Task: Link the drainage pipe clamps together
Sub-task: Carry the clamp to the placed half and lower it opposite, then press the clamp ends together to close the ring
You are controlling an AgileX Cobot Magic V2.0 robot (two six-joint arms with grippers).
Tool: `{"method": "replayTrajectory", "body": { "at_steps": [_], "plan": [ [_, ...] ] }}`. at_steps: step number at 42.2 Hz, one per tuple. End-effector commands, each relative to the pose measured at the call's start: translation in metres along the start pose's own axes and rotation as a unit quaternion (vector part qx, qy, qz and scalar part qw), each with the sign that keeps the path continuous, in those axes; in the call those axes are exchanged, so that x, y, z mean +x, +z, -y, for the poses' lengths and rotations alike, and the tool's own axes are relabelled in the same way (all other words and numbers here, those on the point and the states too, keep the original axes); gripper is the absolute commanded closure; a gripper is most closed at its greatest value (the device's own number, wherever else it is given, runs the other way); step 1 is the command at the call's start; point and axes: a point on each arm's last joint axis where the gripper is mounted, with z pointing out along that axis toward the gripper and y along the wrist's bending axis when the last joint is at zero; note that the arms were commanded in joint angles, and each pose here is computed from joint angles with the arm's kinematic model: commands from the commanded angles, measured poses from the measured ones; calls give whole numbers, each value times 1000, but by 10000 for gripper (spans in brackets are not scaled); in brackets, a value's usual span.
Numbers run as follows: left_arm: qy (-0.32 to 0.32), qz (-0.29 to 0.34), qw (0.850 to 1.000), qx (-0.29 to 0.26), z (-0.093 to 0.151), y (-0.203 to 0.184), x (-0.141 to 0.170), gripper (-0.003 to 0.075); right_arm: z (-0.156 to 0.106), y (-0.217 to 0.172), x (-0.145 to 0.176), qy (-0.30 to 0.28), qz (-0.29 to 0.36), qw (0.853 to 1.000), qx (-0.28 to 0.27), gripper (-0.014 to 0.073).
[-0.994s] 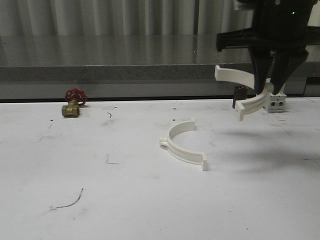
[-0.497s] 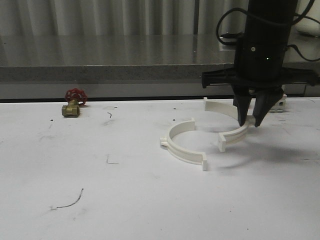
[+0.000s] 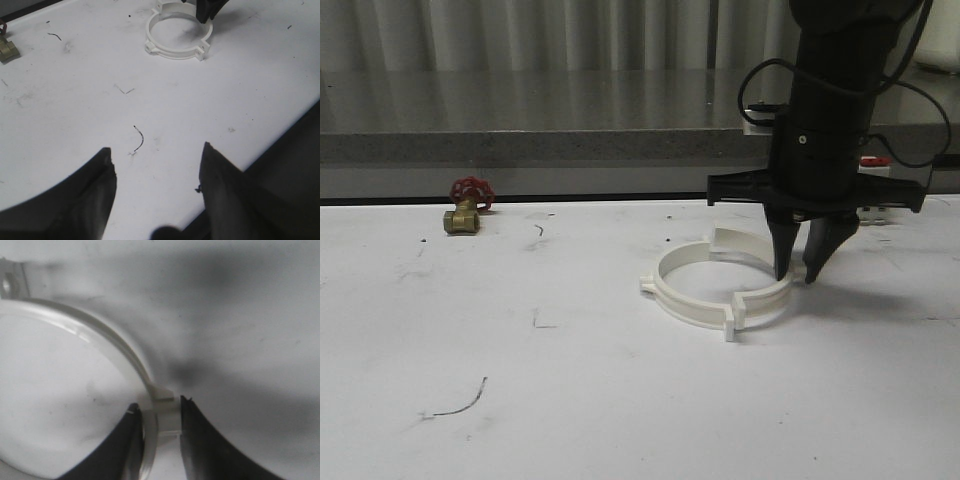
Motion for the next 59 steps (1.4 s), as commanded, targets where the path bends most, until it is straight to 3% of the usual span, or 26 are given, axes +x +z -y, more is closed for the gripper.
{"method": "replayTrajectory", "body": {
  "at_steps": [1,59],
  "plan": [
    [-8,45,999,0,0,-5,-13,347,-3,-26,-8,2,44,999,-25,428],
    [-8,45,999,0,0,-5,-13,347,-5,-11,-10,-1,41,999,-22,428]
  ]
}}
